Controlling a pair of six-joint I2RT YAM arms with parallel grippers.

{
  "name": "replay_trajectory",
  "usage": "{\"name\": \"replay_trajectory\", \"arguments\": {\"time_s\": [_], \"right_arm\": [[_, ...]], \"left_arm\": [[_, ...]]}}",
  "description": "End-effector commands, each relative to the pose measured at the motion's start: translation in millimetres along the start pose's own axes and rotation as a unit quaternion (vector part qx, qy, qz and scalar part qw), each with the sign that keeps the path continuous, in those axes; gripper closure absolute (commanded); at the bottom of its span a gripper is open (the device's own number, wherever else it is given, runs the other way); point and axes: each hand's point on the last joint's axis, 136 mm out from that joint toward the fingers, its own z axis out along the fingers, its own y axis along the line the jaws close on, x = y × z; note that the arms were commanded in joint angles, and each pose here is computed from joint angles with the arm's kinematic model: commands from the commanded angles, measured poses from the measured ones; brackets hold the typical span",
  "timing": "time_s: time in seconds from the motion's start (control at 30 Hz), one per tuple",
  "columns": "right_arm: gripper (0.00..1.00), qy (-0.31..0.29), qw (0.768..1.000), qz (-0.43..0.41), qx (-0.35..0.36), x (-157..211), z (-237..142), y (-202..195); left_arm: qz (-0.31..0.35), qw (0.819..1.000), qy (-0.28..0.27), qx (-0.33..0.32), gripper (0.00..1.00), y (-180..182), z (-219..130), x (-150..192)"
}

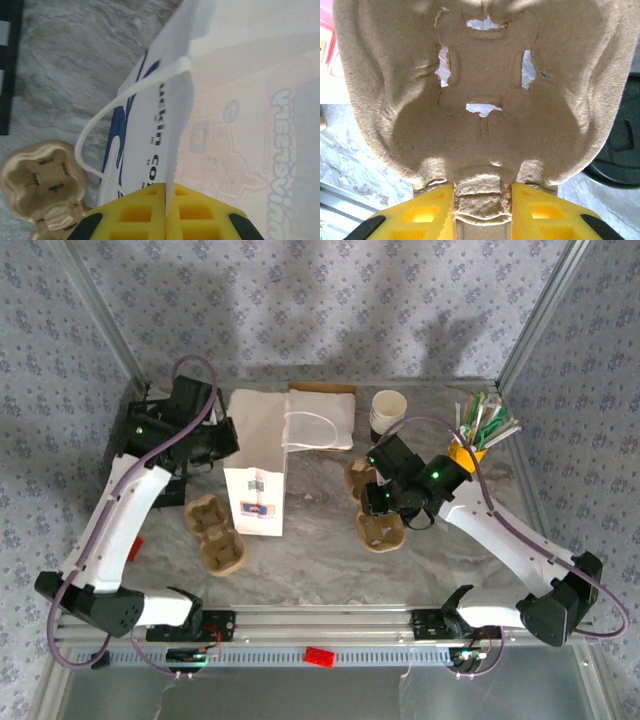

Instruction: Pack the takeout coffee

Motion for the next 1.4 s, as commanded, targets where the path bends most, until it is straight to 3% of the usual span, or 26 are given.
{"name": "replay_trajectory", "arguments": {"time_s": [0.0,0.27,0.43,0.53,0.7,0.97,1.07,1.13,1.3,1.37], "right_arm": [[0.71,0.015,1.000,0.010,0.019,14,-8,-12],[0.71,0.018,0.999,0.030,0.029,14,-13,-16],[0.71,0.013,0.999,0.033,0.037,6,-13,-15],[0.71,0.012,0.998,0.039,0.038,3,-12,-16],[0.71,0.017,0.998,0.050,0.044,2,-15,-18],[0.72,0.031,0.995,0.086,0.043,7,-28,-16],[0.71,0.037,0.993,0.102,0.037,12,-41,-16],[0.71,0.040,0.992,0.116,0.043,16,-47,-20],[0.71,0.037,0.990,0.127,0.056,20,-56,-29],[0.70,0.033,0.991,0.123,0.047,16,-59,-27]], "left_arm": [[-0.032,0.999,-0.012,0.020,1.00,-10,-9,10],[-0.094,0.993,-0.019,0.070,1.00,-21,-3,28],[-0.096,0.993,-0.025,0.059,1.00,-19,0,33],[-0.085,0.996,-0.020,0.020,1.00,-11,12,40],[-0.073,0.997,-0.003,0.027,0.65,-17,14,45],[-0.034,0.998,0.049,-0.004,0.39,-2,-13,40],[-0.003,0.998,0.054,0.036,0.18,-17,-23,36],[0.000,0.995,0.071,0.066,0.19,-29,-23,36],[0.045,0.993,0.095,0.047,0.24,-22,-3,47],[0.063,0.993,0.094,0.043,0.34,-22,6,45]]}}
